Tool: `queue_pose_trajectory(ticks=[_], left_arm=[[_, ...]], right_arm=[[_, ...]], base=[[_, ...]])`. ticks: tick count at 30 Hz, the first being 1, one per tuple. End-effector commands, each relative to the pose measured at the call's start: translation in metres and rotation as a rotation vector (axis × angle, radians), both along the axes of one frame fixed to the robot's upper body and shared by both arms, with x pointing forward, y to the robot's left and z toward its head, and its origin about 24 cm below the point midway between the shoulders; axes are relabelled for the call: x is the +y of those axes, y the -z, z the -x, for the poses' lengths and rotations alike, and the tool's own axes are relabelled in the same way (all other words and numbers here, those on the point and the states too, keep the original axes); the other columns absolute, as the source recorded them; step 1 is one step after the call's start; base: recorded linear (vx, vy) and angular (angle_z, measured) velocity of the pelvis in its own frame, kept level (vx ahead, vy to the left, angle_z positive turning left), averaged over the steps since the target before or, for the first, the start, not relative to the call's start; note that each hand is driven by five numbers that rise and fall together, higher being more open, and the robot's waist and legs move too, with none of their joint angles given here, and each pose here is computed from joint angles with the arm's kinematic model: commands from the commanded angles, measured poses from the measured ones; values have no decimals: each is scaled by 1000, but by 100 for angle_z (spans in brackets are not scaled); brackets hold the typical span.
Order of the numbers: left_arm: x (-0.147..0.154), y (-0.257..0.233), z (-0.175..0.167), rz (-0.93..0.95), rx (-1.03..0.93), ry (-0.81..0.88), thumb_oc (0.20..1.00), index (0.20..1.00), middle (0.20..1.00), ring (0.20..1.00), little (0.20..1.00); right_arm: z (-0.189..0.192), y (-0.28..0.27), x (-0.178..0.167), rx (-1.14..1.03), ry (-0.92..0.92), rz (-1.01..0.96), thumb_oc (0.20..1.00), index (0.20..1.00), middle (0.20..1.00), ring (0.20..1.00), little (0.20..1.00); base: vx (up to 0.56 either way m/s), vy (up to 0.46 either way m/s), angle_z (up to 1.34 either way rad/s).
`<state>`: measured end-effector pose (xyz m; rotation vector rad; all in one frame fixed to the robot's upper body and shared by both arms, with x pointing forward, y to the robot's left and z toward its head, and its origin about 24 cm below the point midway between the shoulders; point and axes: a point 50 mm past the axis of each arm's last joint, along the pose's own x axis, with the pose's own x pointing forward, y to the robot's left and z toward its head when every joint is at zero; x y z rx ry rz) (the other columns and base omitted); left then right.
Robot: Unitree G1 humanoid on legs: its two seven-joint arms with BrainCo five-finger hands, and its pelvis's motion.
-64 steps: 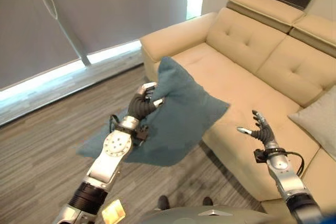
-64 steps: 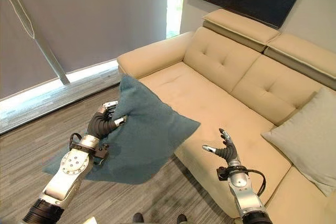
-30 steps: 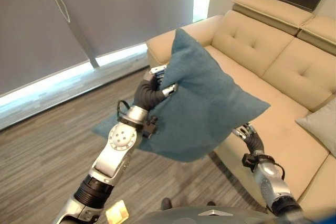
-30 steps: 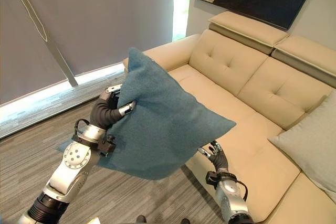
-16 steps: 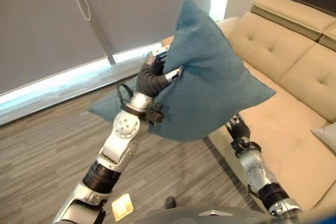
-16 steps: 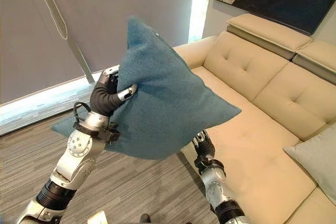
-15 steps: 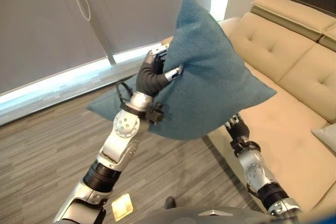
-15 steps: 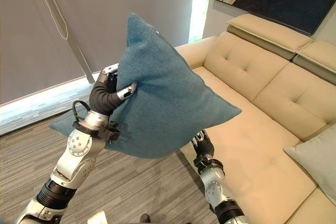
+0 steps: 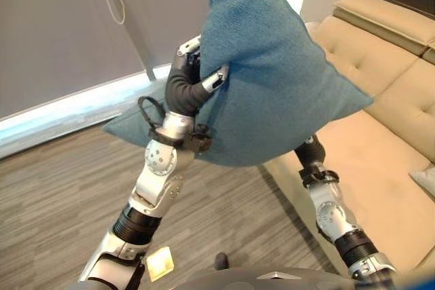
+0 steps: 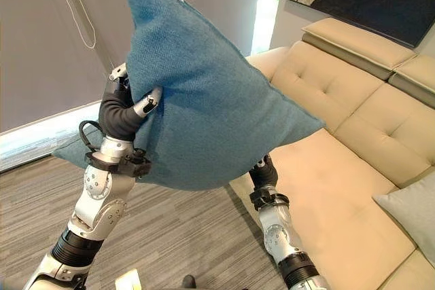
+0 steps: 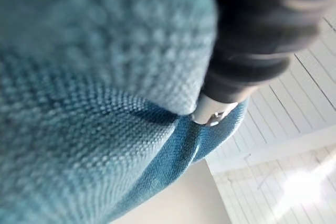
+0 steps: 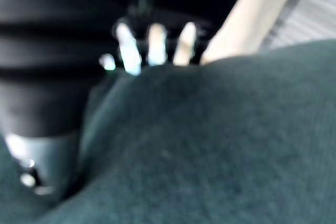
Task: Pick up all the scattered cushions and arrange them neatly on the sofa.
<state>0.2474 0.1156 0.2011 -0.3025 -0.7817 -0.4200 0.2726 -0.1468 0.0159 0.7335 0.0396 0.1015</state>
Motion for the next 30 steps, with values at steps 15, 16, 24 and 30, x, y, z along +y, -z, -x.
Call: queue_pose_trajectory(ticks=[15,16,24,30], left_arm=[[-28,-8,7,49,-33,175,200,200,200,200,200],[-28,-7,7,48,-32,172,200,200,200,200,200],[-18,2,5,30,3,116,200,200,200,200,200],[-6,15,3,-4,49,40,200,200,200,200,200]], right_arm=[[-20,-138,62,-637,-215,-49,200,200,200,200,200],[-21,-137,62,-631,-214,-46,200,200,200,200,200],[-21,-121,47,-569,-150,59,200,200,200,200,200],[-17,-107,24,-509,-46,191,200,200,200,200,200]], base=[[0,0,0],[0,0,0],[0,0,0],[0,0,0]])
